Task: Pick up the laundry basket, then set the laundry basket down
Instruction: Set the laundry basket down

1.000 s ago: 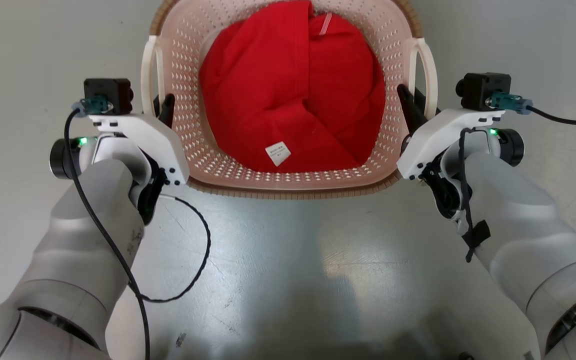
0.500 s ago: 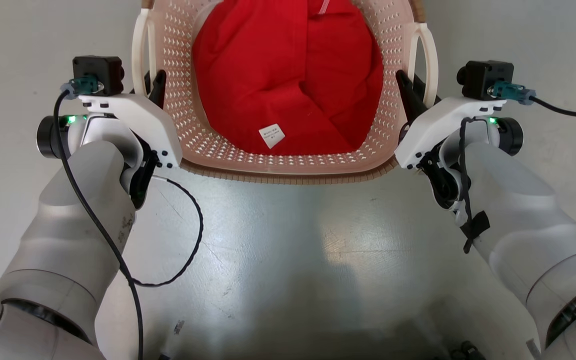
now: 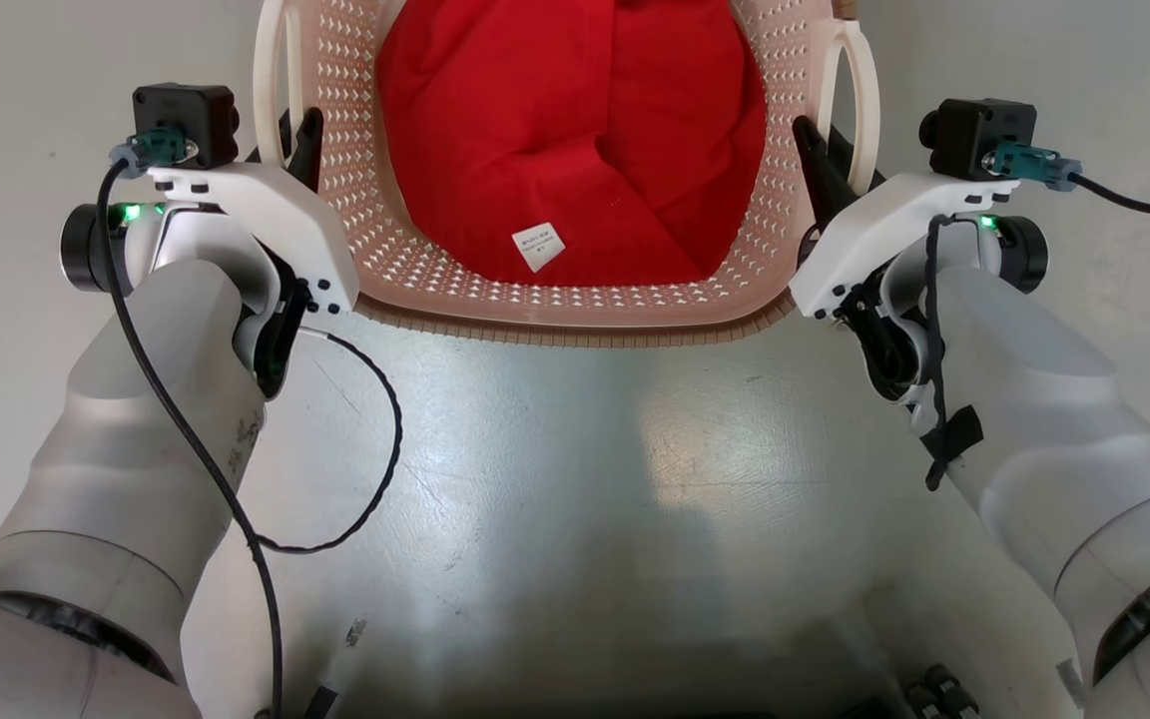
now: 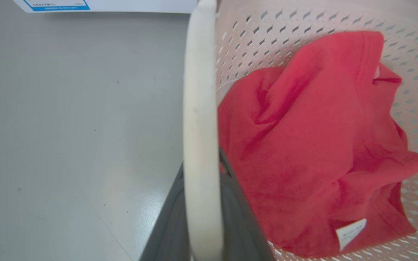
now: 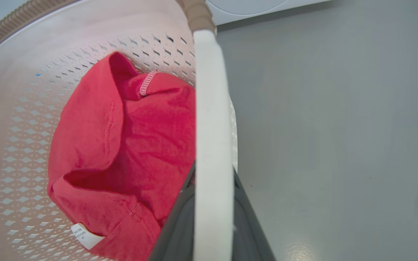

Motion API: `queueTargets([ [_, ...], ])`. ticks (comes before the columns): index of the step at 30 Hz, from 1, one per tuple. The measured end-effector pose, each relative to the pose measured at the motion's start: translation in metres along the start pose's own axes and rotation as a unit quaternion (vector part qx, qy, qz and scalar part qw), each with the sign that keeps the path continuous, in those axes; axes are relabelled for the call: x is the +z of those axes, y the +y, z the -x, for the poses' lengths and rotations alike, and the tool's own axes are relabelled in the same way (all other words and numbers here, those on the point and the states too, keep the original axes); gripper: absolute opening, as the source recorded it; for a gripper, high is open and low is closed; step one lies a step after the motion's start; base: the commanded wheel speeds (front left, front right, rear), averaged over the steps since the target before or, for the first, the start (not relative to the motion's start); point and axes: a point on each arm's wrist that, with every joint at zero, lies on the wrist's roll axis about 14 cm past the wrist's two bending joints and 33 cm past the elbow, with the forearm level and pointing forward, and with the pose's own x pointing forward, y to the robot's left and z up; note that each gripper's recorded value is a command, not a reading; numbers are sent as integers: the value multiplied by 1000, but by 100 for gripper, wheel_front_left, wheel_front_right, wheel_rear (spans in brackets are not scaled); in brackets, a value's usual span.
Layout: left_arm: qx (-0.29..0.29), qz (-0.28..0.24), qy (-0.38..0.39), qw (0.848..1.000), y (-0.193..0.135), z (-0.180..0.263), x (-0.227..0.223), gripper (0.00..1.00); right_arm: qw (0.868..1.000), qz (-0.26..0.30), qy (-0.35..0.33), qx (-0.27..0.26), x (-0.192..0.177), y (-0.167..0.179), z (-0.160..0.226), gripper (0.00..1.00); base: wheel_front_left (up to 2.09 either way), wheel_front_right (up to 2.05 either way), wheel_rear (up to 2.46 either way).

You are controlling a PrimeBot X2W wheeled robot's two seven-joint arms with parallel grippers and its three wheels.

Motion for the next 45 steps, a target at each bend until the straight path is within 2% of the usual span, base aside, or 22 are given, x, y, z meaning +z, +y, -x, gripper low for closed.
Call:
queueTargets([
  [14, 3, 1, -6, 1000, 2, -5, 0, 0, 1000, 4, -6, 1, 4, -2, -6, 0, 0, 0, 0],
  [15, 3, 1, -5, 1000, 2, -6, 0, 0, 1000, 4, -7, 0, 4, -2, -6, 6, 0, 0, 0],
  [16, 3, 0, -4, 1000, 2, -6, -1, 0, 1000, 4, -7, 0, 4, -2, -6, 6, 0, 0, 0],
  [18, 5, 1, -1, 1000, 3, -6, -3, 0, 1000, 3, -7, 0, 4, -2, -6, 39, 0, 0, 0],
  [19, 7, 0, 1, 1000, 4, -6, -4, 74, 1000, 4, -6, 3, 3, -1, -6, 100, 0, 0, 0],
  [20, 7, 1, 3, 1000, 5, -6, -5, 74, 1000, 4, -6, 5, 3, 0, -6, 100, 0, 0, 0],
  [21, 10, 1, 5, 1000, 8, -5, -7, 100, 1000, 3, -6, 6, 3, 1, -7, 100, 0, 0, 0],
  [31, 6, 3, -1, 1000, 5, -6, 0, 100, 1000, 3, -8, 4, 4, 2, -6, 100, 0, 0, 0],
  [45, 6, 12, -11, 1000, 0, 10, 14, 100, 999, 10, -28, -15, 26, -2, 13, 100, 0, 0, 0],
])
